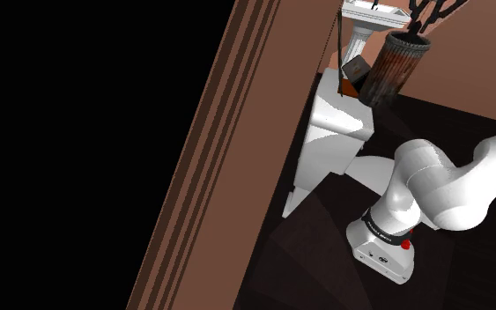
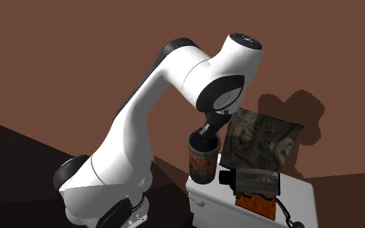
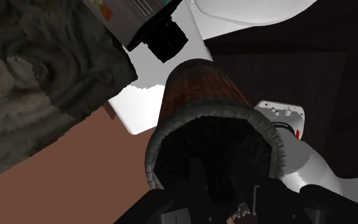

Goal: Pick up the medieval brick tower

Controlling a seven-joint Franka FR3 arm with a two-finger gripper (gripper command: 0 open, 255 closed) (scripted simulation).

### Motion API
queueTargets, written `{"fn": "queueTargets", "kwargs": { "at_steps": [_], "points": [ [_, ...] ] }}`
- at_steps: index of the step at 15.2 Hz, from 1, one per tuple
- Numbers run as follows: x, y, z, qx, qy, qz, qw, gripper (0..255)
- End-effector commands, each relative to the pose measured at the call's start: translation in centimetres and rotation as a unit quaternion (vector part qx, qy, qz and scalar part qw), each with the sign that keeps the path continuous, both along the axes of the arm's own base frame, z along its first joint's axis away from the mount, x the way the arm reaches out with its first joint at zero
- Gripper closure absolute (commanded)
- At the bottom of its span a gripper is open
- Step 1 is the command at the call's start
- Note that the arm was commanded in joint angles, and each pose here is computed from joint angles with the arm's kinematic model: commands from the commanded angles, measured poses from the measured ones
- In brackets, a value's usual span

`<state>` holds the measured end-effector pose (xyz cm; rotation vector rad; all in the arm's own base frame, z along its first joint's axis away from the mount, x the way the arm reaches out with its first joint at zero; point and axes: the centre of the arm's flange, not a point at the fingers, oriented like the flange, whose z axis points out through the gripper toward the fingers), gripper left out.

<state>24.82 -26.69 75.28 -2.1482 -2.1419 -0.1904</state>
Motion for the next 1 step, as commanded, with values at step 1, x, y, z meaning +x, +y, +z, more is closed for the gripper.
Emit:
{"fn": "queueTargets", "kwargs": {
  "at_steps": [1],
  "points": [
    [0.02, 0.02, 0.36, 0.000, 0.000, 0.000, 1.0000, 255]
  ]
}}
